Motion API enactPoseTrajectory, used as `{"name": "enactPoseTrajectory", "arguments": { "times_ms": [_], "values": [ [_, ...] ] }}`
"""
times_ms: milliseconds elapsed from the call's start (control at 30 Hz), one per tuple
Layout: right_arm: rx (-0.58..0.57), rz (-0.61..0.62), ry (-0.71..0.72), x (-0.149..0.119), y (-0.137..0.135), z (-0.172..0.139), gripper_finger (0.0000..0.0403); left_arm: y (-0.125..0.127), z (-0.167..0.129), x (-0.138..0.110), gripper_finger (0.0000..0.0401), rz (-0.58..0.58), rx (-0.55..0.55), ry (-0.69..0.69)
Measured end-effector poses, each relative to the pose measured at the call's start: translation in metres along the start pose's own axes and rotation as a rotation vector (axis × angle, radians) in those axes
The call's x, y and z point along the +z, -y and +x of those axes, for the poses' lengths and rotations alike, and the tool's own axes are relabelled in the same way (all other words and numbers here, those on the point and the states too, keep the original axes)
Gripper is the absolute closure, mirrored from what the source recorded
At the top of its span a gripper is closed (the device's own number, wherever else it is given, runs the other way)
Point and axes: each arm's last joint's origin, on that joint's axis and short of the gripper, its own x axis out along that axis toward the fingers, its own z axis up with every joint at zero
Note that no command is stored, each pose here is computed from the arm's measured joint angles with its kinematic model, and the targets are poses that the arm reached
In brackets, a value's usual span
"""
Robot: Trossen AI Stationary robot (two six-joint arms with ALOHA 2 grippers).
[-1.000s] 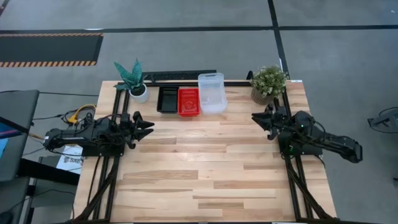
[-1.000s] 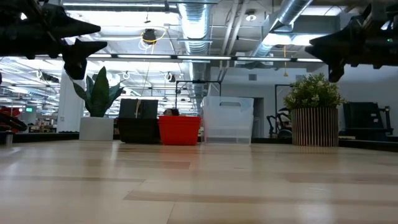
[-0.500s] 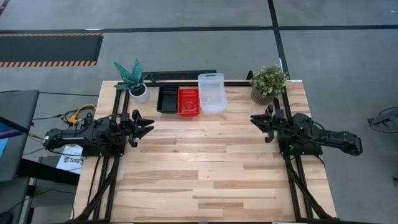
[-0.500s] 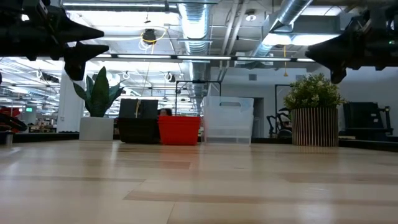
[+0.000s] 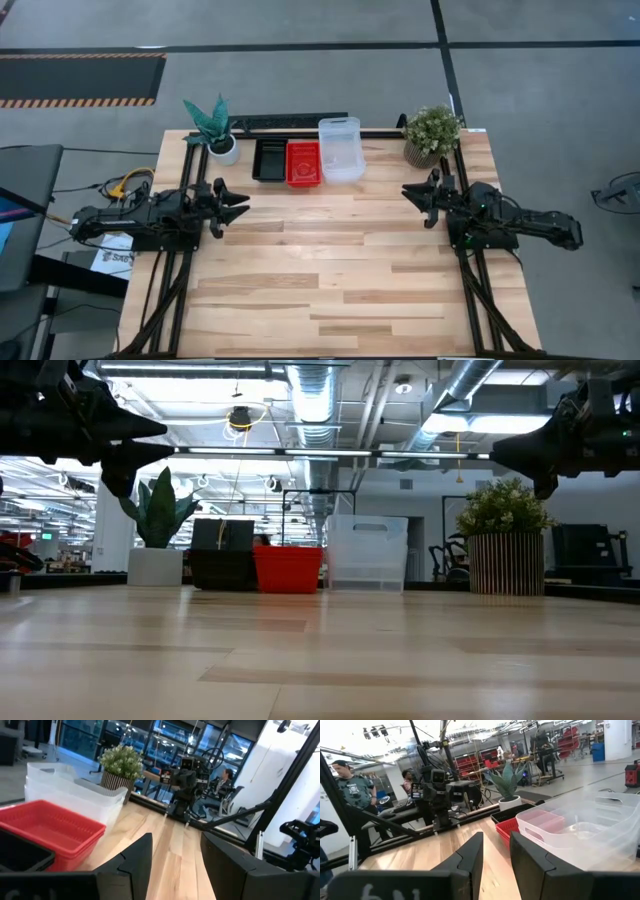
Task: Stack baskets by color
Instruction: Return to Home Position
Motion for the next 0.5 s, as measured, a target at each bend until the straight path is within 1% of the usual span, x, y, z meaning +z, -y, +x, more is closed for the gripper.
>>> {"name": "enactPoseTrajectory", "arguments": {
  "times_ms": [133, 500],
  "values": [
    [0.0, -0.001, -0.002, -0.0002, 0.0, 0.0, 0.0283, 0.0, -0.0001, 0.0001, 0.0246, 0.028, 0.0, 0.001],
    [-0.008, -0.005, -0.029, -0.0028, 0.0007, 0.0, 0.0283, 0.0, 0.0, -0.0001, 0.0246, 0.024, 0.0, 0.001]
  ]
}}
